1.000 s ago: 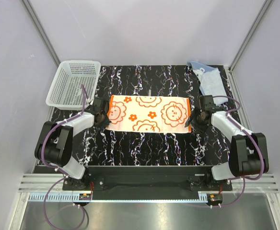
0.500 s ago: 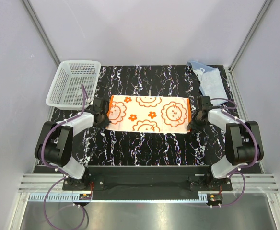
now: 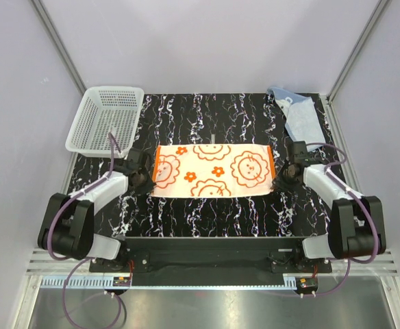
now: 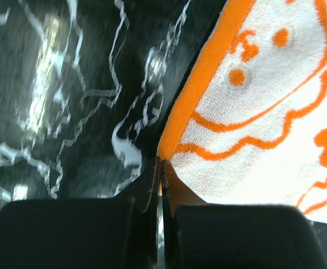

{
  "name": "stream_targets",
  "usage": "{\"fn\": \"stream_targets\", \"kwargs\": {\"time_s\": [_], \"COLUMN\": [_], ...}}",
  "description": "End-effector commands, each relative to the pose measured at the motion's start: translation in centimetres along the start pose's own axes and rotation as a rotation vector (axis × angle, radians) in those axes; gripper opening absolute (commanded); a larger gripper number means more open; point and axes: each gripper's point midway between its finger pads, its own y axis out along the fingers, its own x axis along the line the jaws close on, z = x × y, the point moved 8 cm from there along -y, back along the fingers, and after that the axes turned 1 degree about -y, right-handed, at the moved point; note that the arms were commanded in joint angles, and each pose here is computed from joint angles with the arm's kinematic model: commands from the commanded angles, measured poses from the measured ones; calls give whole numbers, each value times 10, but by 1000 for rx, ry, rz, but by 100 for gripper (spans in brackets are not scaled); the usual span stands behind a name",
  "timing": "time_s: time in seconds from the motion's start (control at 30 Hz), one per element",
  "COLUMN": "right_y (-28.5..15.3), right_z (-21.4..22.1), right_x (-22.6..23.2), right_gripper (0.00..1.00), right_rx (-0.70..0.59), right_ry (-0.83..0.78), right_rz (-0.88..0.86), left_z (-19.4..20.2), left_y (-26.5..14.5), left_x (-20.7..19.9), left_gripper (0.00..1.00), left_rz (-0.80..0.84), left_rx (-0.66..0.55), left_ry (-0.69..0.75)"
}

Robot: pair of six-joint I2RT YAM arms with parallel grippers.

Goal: Roll the towels
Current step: Fold the towel

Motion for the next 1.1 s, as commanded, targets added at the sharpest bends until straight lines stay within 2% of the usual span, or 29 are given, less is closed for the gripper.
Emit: {"fn": "stream_targets", "kwargs": {"time_s": [0.0,0.2,0.4,0.6,1.07], "right_y": [-16,-26,-41,-56,-40], "right_z": [12,32,31,1,-67], "right_x": [-7,-14,-14,10,62], "right_gripper": [0,0,0,0,0], "right_rx": [14,59,31,-5,-9], "right_ry": [46,90,81,12,-84], "right_rz": [-6,-48,-61,-90,-95], "left_z": [9,16,14,-6,-77], "left_y": [-23,-52,-78,-84,-66], "left_x": [4,11,11,-2,-44], "left_gripper": [0,0,0,0,0], "left_rz": [42,75,108,92,43], "left_rx": [17,3,-27,-47,-52], "left_ry": [-48,-68,-72,-41,19]}}
